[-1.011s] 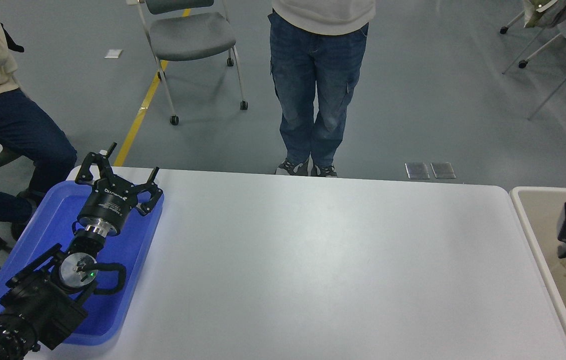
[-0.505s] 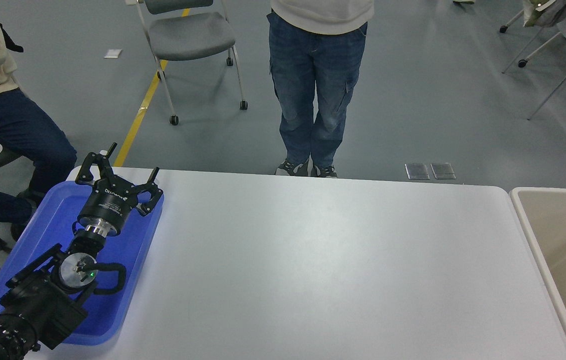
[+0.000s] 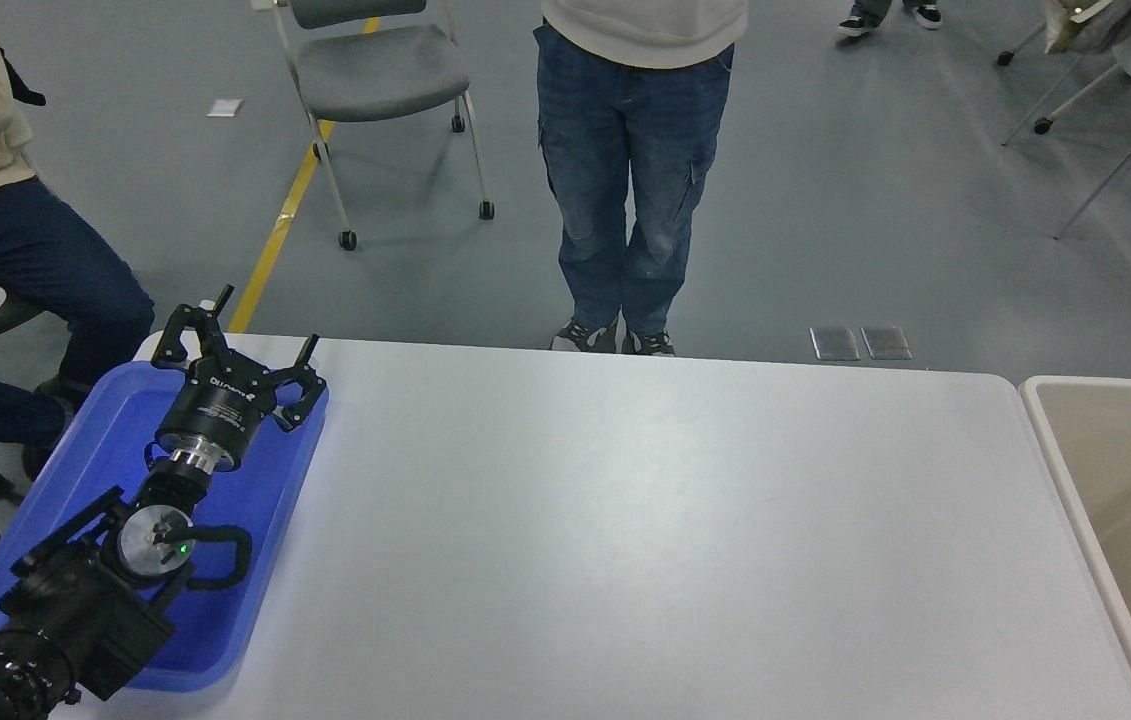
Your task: Pick up paper ball place in dustbin
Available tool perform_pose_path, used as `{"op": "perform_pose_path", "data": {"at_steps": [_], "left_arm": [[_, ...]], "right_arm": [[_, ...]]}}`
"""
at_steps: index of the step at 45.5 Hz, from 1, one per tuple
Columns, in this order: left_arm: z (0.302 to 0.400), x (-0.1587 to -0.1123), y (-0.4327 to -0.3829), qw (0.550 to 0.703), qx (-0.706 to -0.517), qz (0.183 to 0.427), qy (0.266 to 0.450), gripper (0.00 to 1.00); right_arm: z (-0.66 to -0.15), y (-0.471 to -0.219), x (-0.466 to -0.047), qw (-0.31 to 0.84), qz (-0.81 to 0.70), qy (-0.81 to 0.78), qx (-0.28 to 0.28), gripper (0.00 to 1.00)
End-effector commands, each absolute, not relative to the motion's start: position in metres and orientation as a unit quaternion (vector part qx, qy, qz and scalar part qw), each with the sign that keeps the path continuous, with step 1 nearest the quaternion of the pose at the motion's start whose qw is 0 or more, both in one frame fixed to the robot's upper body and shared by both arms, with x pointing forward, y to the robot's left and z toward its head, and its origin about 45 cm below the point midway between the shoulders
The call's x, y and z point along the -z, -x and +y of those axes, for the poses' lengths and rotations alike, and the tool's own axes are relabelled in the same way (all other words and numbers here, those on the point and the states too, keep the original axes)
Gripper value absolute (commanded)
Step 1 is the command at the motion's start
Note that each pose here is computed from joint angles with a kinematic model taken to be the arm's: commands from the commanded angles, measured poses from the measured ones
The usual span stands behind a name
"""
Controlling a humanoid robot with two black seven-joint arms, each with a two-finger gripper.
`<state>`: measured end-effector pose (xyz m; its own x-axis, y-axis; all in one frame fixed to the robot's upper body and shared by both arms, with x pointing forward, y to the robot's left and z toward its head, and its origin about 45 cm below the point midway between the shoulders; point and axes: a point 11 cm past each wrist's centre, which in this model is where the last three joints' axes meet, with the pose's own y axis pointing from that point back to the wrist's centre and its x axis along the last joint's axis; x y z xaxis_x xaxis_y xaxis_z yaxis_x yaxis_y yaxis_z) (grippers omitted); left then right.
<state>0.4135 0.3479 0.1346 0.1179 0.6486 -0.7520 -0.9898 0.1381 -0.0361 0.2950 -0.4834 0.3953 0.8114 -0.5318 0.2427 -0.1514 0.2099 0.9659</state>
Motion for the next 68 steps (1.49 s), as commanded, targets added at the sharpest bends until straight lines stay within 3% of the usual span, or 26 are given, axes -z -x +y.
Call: {"op": "perform_pose_path", "data": {"at_steps": [1, 15, 32, 46, 68], "left_arm": [[0.3479, -0.1346, -0.4135, 0.692, -0.592, 0.301, 0.284, 1.0], [0.348, -0.134, -0.413, 0.691, -0.592, 0.301, 0.283, 1.0], [0.3479, -0.1346, -0.4135, 0.692, -0.592, 0.301, 0.284, 1.0], [0.348, -0.134, -0.413, 0.691, -0.592, 0.301, 0.283, 1.0], [0.3479, -0.1339, -0.413, 0.692, -0.592, 0.301, 0.283, 1.0]], "right_arm": [[-0.522, -0.296, -0.369, 0.73, -0.343, -0.577, 0.129, 0.0], [-0.571, -0.309, -0.31, 0.719, -0.479, -0.498, 0.071, 0.0], [-0.619, -0.31, -0.23, 0.689, -0.554, -0.459, 0.091, 0.0], [-0.626, -0.32, -0.169, 0.696, -0.59, -0.403, 0.062, 0.0], [-0.613, -0.293, -0.117, 0.701, -0.612, -0.363, 0.047, 0.0]]}}
